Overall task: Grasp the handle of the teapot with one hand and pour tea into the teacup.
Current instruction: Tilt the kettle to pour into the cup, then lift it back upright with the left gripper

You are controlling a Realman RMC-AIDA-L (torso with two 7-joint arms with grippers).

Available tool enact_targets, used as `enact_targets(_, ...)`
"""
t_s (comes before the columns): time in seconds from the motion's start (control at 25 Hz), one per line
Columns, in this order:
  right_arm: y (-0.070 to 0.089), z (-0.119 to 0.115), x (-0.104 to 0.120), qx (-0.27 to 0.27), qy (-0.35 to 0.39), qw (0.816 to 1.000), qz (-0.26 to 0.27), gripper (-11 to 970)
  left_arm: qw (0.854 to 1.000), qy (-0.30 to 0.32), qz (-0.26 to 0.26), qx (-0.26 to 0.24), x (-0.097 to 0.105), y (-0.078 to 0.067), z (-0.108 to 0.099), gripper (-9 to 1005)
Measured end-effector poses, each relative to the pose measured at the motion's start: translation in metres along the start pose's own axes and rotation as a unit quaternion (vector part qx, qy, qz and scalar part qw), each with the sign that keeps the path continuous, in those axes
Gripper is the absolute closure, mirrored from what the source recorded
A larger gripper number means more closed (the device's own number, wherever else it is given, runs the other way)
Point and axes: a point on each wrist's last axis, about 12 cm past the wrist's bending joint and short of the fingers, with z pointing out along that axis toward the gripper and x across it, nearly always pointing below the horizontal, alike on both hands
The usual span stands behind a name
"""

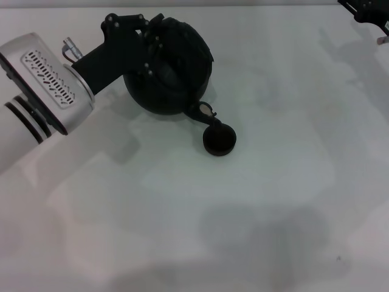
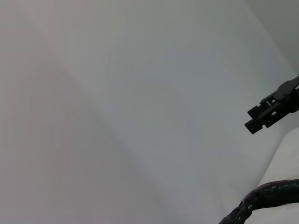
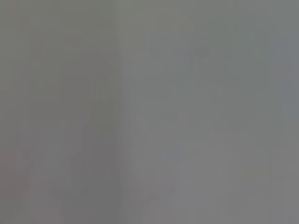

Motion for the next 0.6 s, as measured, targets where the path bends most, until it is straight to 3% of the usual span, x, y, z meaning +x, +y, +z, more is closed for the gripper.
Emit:
enact_targets(0.32,0.0,0.0,0.0,0.0,0.0,1.0,0.0,114,0.999,0.009,-0.024,-0.026,0.003,-0.002,-0.006,902)
enact_targets(0.6,0.0,-0.001,0.0,0.001,0.0,1.0,0.0,114,0.993,0.005,-0.086,-0.08,0.003,-0.007,-0.015,901)
